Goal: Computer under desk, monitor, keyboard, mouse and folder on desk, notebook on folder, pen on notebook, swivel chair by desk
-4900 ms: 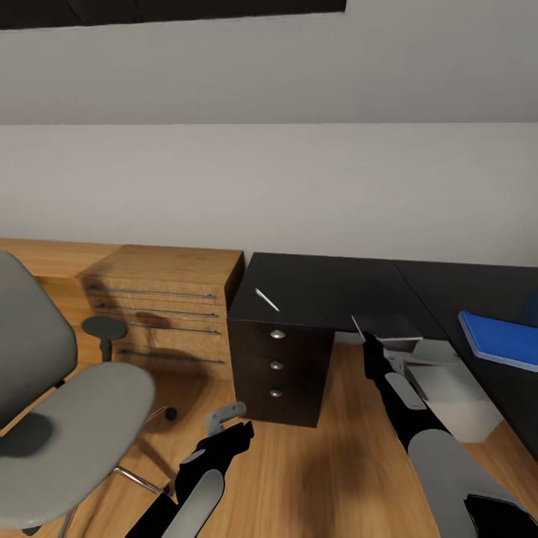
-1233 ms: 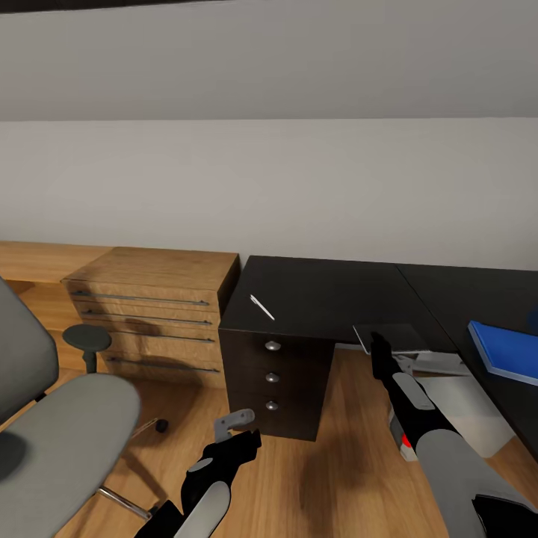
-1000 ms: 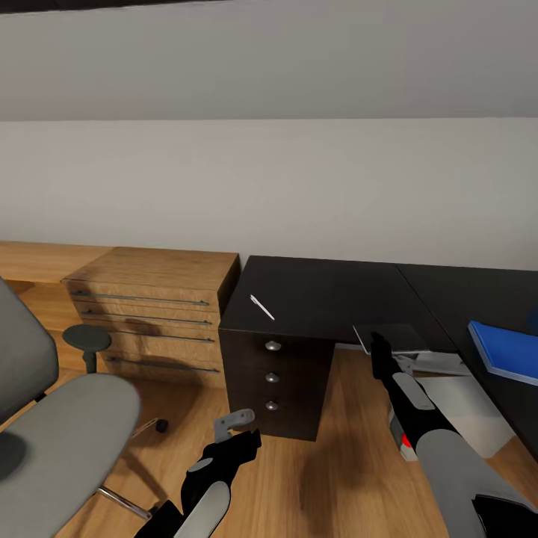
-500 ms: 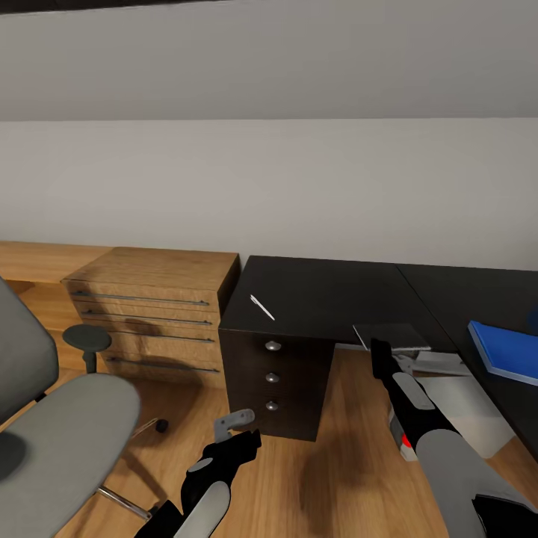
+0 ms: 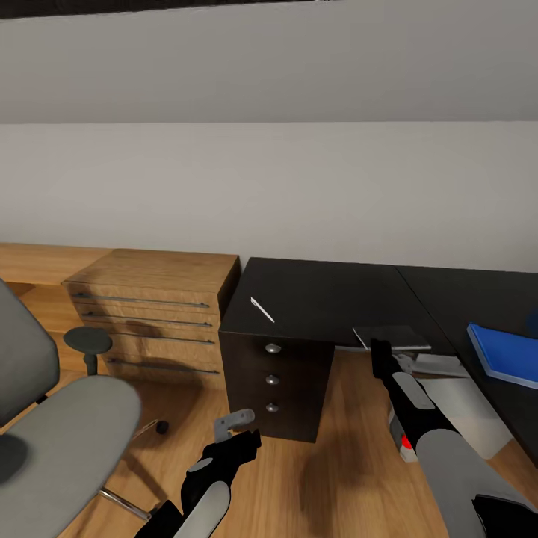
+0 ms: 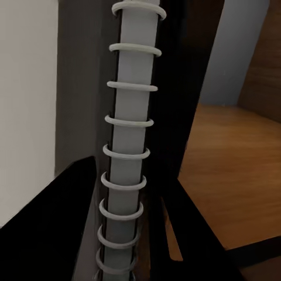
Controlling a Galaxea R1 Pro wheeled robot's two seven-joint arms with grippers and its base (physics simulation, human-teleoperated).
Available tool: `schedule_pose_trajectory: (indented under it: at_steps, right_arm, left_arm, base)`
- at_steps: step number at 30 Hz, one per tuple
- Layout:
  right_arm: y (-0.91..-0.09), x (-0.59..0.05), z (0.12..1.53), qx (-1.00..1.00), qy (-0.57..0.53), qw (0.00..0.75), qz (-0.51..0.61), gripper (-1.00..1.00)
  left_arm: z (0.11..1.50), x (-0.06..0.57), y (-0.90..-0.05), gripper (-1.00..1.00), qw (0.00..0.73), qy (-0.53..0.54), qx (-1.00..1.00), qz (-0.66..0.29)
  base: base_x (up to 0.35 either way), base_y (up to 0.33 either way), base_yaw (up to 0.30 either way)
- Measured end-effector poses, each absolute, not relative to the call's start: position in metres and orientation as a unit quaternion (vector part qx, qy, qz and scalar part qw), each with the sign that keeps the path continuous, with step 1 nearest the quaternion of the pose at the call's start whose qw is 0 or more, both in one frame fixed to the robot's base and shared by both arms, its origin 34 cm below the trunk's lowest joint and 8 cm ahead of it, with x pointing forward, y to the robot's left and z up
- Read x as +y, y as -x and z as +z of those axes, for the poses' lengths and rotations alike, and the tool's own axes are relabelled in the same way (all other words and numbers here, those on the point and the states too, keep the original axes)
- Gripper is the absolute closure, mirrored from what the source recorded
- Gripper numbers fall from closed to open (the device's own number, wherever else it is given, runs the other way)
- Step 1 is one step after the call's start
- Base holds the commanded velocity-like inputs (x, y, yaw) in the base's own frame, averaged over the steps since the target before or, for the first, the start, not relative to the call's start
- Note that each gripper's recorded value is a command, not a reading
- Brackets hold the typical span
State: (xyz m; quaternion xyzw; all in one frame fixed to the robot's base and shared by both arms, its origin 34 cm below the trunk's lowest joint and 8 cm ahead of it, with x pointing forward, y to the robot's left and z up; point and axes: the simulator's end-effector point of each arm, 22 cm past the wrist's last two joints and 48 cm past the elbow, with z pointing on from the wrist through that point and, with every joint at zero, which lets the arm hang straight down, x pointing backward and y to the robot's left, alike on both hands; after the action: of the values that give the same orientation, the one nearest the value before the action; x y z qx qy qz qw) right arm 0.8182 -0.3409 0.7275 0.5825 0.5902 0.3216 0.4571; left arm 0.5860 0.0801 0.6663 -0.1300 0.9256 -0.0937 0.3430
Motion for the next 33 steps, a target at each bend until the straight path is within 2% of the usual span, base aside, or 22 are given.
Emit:
schedule_pose_trajectory:
  at_steps: [26,33]
  right_arm:
    - [-0.836,-0.343,0.816,0.562,-0.554,0.501,0.356,1.0]
    - [-0.835,-0.371,0.827,0.543,-0.563,0.515,0.35,1.0]
  left_arm:
    - [0.713,0.079,-0.59,-1.0,0.342,0.13,0.926,-0.095]
    - [0.707,0.08,-0.587,-1.0,0.334,0.128,0.929,-0.09]
  base:
    - [0.0,0.0,0.0]
    - [0.0,0.0,-0.133]
